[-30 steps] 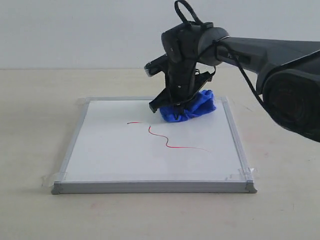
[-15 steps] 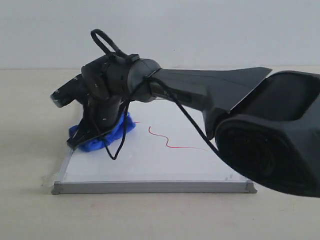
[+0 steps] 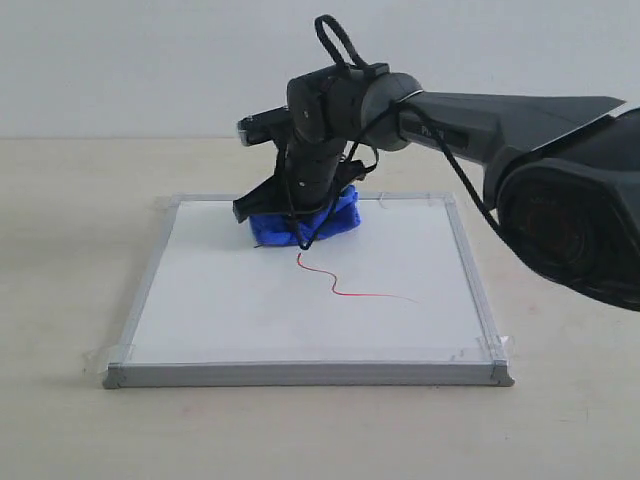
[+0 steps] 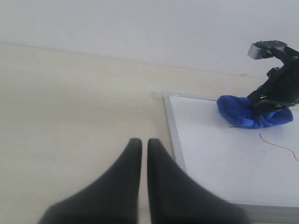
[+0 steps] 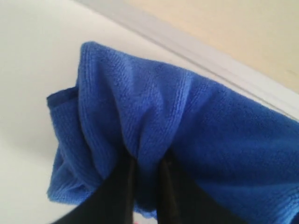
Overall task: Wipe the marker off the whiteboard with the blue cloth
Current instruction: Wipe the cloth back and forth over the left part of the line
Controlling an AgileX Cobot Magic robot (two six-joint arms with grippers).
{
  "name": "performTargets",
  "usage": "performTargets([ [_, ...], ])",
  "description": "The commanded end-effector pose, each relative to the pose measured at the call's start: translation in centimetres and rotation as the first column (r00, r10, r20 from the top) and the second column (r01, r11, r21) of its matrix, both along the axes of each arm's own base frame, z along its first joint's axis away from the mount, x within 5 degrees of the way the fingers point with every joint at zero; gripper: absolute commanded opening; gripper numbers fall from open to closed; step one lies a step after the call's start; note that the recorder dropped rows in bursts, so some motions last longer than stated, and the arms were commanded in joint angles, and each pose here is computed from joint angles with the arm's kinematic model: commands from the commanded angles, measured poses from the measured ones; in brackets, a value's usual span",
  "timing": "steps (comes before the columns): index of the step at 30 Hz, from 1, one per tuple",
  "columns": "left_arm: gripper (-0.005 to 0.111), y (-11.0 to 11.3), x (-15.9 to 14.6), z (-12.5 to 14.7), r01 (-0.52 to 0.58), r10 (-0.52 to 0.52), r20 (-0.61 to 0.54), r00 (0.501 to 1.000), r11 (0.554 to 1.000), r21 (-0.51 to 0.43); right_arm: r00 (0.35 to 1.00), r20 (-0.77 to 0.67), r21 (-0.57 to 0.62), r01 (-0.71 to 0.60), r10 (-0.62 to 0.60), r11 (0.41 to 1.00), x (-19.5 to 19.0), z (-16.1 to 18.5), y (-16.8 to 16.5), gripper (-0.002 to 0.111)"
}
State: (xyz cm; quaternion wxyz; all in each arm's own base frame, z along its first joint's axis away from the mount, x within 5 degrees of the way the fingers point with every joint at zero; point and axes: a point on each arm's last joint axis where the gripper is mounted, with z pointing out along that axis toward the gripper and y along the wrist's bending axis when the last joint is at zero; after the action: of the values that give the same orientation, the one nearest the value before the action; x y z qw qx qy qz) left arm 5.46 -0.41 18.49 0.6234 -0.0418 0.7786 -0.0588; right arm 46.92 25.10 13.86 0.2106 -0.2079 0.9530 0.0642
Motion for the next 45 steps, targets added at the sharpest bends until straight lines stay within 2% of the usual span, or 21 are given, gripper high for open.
performTargets([
  [1, 0.004, 0.0, 0.0, 0.3, -0.004, 0.004, 0.021, 1.000, 1.000, 0.007, 0.953, -0.040, 0.024, -0.300, 0.301, 0.954, -2.9, -0.9, 4.2, 0.000],
  [3, 0.004, 0.0, 0.0, 0.3, -0.004, 0.004, 0.021, 1.000, 1.000, 0.007, 0.932, -0.013, -0.010, -0.361, 0.361, 0.932, -3.2, -0.8, 4.8, 0.000],
  [4, 0.004, 0.0, 0.0, 0.3, -0.004, 0.004, 0.021, 1.000, 1.000, 0.007, 0.940, 0.004, -0.015, -0.342, 0.342, 0.940, -3.0, -0.8, 4.8, 0.000],
  [8, 0.004, 0.0, 0.0, 0.3, -0.004, 0.004, 0.021, 1.000, 1.000, 0.007, 0.998, 0.045, 0.008, 0.034, -0.035, 0.999, -1.3, -0.6, 3.0, 0.000],
  [13, 0.004, 0.0, 0.0, 0.3, -0.004, 0.004, 0.021, 1.000, 1.000, 0.007, 0.989, 0.100, -0.084, 0.121, -0.113, 0.989, -0.2, -0.5, 1.0, 0.000],
  [17, 0.004, 0.0, 0.0, 0.3, -0.004, 0.004, 0.021, 1.000, 1.000, 0.007, 0.978, 0.089, -0.065, 0.197, -0.191, 0.978, 0.2, -0.5, 0.1, 0.000],
  [20, 0.004, 0.0, 0.0, 0.3, -0.004, 0.004, 0.021, 1.000, 1.000, 0.007, 0.993, 0.021, -0.020, 0.114, -0.114, 0.993, -0.4, -0.7, 1.0, 0.000],
  [23, 0.004, 0.0, 0.0, 0.3, -0.004, 0.004, 0.021, 1.000, 1.000, 0.007, 0.987, -0.034, 0.062, -0.157, 0.159, 0.986, -1.9, -0.7, 3.2, 0.000],
  [25, 0.004, 0.0, 0.0, 0.3, -0.004, 0.004, 0.021, 1.000, 1.000, 0.007, 0.933, -0.015, 0.099, -0.355, 0.359, 0.929, -2.9, -0.6, 4.7, 0.000],
  [26, 0.004, 0.0, 0.0, 0.3, -0.004, 0.004, 0.021, 1.000, 1.000, 0.007, 0.914, 0.002, 0.087, -0.405, 0.406, 0.910, -3.2, -0.6, 5.1, 0.000],
  [27, 0.004, 0.0, 0.0, 0.3, -0.004, 0.004, 0.021, 1.000, 1.000, 0.007, 0.917, 0.017, 0.071, -0.399, 0.399, 0.914, -3.0, -0.6, 5.2, 0.000],
  [29, 0.004, 0.0, 0.0, 0.3, -0.004, 0.004, 0.021, 1.000, 1.000, 0.007, 0.961, 0.047, 0.031, -0.274, 0.273, 0.961, -2.2, -0.5, 4.6, 0.000],
  [31, 0.004, 0.0, 0.0, 0.3, -0.004, 0.004, 0.021, 1.000, 1.000, 0.007, 0.995, 0.092, -0.035, -0.044, 0.048, 0.998, -0.9, -0.5, 2.8, 0.000],
  [34, 0.004, 0.0, 0.0, 0.3, -0.004, 0.004, 0.021, 1.000, 1.000, 0.007, 0.978, 0.124, -0.084, 0.177, -0.166, 0.981, 0.1, -0.4, 0.5, 0.000],
  [36, 0.004, 0.0, 0.0, 0.3, -0.004, 0.004, 0.021, 1.000, 1.000, 0.007, 0.982, 0.109, -0.073, 0.166, -0.157, 0.984, 0.1, -0.5, 0.4, 0.000],
  [38, 0.004, 0.0, 0.0, 0.3, -0.004, 0.004, 0.021, 1.000, 1.000, 0.007, 0.994, 0.102, -0.054, 0.052, -0.046, 0.997, -0.1, -0.5, 1.2, 0.000],
  [40, 0.004, 0.0, 0.0, 0.3, -0.004, 0.004, 0.021, 1.000, 1.000, 0.007, 0.978, 0.105, -0.027, -0.177, 0.179, 0.984, -0.9, -0.4, 3.0, 0.000],
  [41, 0.004, 0.0, 0.0, 0.3, -0.004, 0.004, 0.021, 1.000, 1.000, 0.007, 0.936, 0.098, -0.001, -0.340, 0.339, 0.940, -1.7, -0.4, 4.3, 0.000],
  [42, 0.004, 0.0, 0.0, 0.3, -0.004, 0.004, 0.021, 1.000, 1.000, 0.007, 0.929, 0.093, -0.004, -0.360, 0.358, 0.933, -1.8, -0.4, 4.3, 0.000],
  [44, 0.004, 0.0, 0.0, 0.3, -0.004, 0.004, 0.021, 1.000, 1.000, 0.007, 0.971, 0.037, -0.065, -0.234, 0.237, 0.970, -1.4, -0.7, 2.6, 0.000],
  [45, 0.004, 0.0, 0.0, 0.3, -0.004, 0.004, 0.021, 1.000, 1.000, 0.007, 0.986, 0.009, -0.139, -0.166, 0.169, 0.976, -1.0, -0.9, 1.2, 0.000],
])
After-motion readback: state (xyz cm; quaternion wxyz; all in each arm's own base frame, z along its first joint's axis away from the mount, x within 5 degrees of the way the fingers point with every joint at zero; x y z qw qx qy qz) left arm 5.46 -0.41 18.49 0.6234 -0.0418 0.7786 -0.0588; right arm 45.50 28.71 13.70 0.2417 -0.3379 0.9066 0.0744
